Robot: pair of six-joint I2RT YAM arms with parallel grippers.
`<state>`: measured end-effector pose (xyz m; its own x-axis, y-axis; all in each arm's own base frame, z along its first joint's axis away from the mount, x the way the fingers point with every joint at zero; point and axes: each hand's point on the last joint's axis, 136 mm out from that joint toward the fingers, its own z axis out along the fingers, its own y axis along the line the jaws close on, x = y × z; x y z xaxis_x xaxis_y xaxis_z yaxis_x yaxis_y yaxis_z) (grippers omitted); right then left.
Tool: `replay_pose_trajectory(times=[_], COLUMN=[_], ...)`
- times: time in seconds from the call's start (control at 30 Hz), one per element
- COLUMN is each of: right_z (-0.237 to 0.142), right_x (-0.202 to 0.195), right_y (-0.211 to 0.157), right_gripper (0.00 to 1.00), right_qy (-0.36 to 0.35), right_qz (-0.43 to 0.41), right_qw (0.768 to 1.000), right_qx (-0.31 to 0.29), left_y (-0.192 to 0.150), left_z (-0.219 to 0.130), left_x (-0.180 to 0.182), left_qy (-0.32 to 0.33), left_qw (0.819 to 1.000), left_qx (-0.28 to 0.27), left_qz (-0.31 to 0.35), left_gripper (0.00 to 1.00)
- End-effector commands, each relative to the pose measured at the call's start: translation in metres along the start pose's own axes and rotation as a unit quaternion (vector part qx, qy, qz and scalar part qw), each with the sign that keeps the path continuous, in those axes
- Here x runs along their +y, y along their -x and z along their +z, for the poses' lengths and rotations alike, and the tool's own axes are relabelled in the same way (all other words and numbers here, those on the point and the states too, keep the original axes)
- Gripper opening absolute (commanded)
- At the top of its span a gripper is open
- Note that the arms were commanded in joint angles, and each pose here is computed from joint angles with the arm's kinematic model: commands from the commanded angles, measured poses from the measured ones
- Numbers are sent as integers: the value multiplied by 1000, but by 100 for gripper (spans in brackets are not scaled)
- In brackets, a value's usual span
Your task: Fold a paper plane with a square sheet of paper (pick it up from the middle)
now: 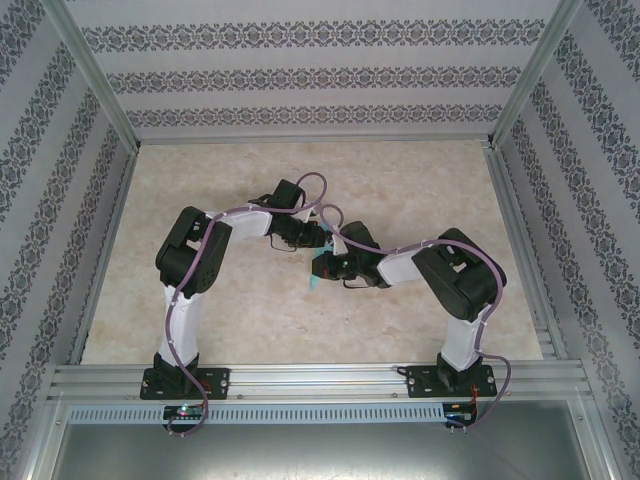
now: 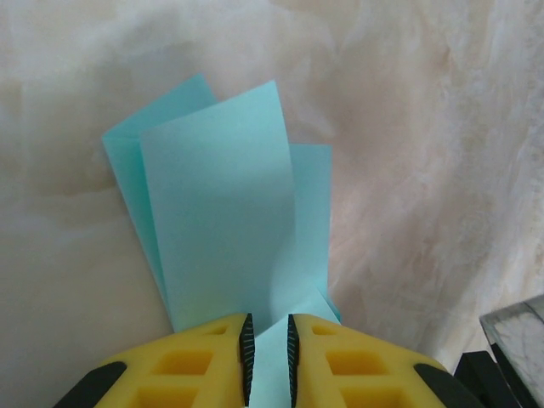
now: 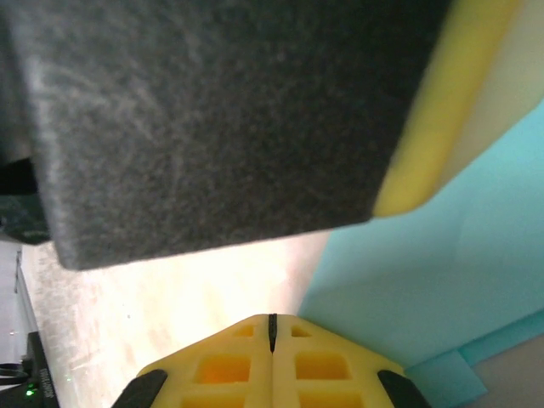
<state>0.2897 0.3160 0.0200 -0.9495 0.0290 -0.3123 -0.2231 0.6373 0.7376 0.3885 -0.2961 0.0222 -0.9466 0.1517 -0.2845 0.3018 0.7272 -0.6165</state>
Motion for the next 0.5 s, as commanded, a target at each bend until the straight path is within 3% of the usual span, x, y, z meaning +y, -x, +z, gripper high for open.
replay_pose_trajectory(times=[0.0, 0.47], right_z=[3, -6], right_x=[-13, -10], right_y=[-38, -67], right_gripper=[4, 3], right_qy=[-40, -49], right_qz=[-7, -13], right_qw=[997, 995], right_qx=[61, 82], left_y=[-45, -50], left_z=[28, 29], left_x=[59, 68], left_qy=[77, 89], left_qw=[994, 993], left_qx=[65, 72], left_qz=[-36, -37], left_gripper=[24, 23])
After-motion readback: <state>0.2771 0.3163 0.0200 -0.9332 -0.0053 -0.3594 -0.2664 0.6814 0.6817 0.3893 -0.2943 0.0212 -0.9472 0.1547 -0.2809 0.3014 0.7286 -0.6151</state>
